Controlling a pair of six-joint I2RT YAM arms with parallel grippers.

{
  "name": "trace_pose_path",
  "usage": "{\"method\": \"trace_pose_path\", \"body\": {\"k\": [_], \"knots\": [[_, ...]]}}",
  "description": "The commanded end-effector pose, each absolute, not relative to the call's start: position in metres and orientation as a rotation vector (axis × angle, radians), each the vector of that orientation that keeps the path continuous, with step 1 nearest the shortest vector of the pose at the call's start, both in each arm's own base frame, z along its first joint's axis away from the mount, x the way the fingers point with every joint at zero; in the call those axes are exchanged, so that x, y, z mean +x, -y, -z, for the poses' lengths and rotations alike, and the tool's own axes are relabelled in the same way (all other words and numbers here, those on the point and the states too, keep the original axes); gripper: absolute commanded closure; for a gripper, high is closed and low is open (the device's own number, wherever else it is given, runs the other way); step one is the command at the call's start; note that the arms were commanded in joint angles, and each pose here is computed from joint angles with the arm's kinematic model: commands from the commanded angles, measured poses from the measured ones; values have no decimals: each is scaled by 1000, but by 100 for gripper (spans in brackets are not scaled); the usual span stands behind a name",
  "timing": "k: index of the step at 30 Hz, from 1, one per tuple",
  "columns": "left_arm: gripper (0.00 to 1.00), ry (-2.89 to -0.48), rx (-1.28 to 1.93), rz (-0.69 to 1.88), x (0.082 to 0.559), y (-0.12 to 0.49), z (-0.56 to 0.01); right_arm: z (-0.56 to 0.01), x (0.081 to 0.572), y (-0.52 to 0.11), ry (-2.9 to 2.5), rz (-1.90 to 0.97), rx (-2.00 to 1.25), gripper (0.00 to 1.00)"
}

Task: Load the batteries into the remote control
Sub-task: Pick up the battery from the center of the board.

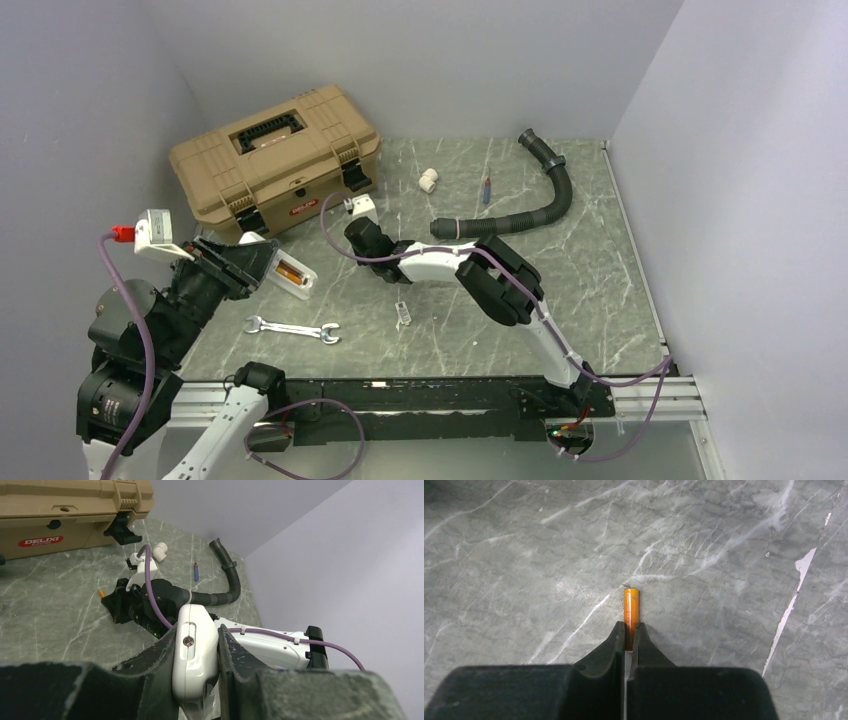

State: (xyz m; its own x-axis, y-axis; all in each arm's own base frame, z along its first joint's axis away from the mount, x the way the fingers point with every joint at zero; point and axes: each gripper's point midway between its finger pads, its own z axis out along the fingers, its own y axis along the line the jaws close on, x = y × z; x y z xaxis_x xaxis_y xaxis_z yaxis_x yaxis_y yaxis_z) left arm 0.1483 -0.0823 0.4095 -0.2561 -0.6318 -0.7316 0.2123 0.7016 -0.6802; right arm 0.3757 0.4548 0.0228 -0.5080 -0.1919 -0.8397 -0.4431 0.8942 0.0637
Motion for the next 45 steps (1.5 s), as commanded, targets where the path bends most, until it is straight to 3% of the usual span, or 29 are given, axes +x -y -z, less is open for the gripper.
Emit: {"method": "trace_pose_path", "body": {"k": [1,15,23,36,45], "knots": [[100,-1582,-338,821,144,77,-425,-22,372,-447,-2095,-330,-463,100],[100,-1590,-351,652,145,53,-419,-125,325,-382,-1854,-517,-468,100],[100,-1629,-342,695,157,66,-401,-151,259,-337,-1740,-678,-613,100],[100,-1672,-296,804,174,91,-380,-245,135,-309,-1109,-1004,-1062,100],[100,-1581,-4,1052,164,140,-409,-288,62,-295,-651,-1081,-1394,100]]}}
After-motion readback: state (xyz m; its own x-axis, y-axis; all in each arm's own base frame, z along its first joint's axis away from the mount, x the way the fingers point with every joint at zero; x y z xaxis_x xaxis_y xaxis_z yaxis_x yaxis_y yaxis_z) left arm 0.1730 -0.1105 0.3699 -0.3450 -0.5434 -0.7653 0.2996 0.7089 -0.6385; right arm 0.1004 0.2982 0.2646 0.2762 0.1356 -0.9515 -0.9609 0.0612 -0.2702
